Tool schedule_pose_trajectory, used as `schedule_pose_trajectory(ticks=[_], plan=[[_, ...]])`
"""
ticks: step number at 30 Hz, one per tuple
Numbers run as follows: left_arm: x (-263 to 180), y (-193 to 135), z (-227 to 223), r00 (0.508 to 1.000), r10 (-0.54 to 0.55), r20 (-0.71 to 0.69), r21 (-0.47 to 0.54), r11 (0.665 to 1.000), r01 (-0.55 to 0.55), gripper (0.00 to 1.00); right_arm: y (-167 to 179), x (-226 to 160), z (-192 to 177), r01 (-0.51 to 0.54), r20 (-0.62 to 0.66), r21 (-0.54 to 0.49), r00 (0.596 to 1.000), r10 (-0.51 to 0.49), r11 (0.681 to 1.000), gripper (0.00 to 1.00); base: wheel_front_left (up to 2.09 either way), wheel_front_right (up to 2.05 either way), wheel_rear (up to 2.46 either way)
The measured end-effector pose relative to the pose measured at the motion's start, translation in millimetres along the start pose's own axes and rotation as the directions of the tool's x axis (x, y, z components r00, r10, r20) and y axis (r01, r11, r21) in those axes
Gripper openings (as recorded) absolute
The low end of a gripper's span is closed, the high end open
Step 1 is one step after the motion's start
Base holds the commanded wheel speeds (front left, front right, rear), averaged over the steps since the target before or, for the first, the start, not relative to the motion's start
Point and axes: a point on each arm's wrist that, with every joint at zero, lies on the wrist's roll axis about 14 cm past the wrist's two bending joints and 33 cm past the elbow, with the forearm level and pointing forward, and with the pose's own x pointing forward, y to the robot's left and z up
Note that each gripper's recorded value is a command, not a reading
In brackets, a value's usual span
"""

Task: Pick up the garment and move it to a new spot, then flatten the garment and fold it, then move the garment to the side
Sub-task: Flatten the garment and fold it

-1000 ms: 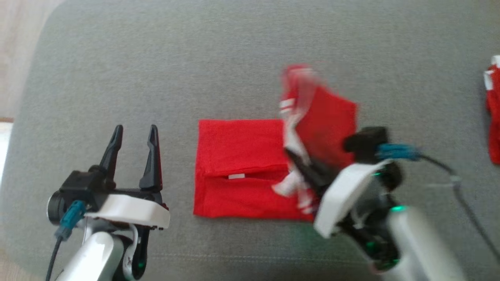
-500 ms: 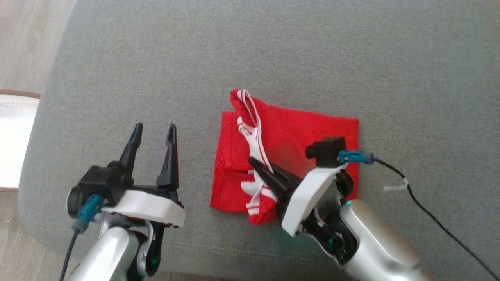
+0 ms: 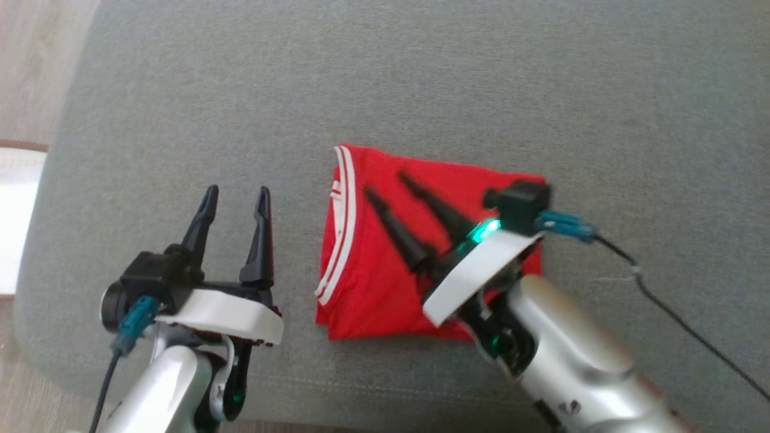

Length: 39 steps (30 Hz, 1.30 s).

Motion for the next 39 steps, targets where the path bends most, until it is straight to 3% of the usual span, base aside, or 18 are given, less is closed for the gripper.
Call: schedule_pose_trajectory(ticks=[3,6,10,13,18,29,39], plan=[[4,-3,0,1.0,-0.008,0.004,0.003,1.0,0.008,1.0,-18,-5,36,0.061,0.135,-0.112,0.99,-0.045,0.992,1.0,0.0,0.0,0.0],[7,-8,2,1.0,-0.022,0.012,0.008,1.0,0.022,1.0,-44,-23,73,0.169,0.259,-0.212,0.959,-0.112,0.963,1.0,0.0,0.0,0.0],[12,-11,7,0.999,-0.035,0.031,0.024,0.999,0.035,1.0,-93,-75,114,0.378,0.382,-0.274,0.887,-0.261,0.884,1.0,0.0,0.0,0.0],[15,-11,11,0.998,-0.042,0.044,0.038,0.998,0.04,1.0,-115,-120,113,0.5,0.4,-0.274,0.836,-0.376,0.821,1.0,0.0,0.0,0.0],[10,-13,11,0.998,-0.052,0.04,0.042,0.998,0.05,1.0,-122,-183,106,0.629,0.417,-0.273,0.759,-0.5,0.727,1.0,0.0,0.0,0.0],[-15,-10,22,0.994,-0.085,0.071,0.059,0.995,0.081,1.0,-97,-225,100,0.687,0.44,-0.249,0.708,-0.553,0.682,1.0,0.0,0.0,0.0],[-42,-2,22,0.994,-0.074,0.075,0.072,0.995,0.069,1.0,-81,-238,88,0.695,0.433,-0.242,0.702,-0.566,0.677,1.0,0.0,0.0,0.0]])
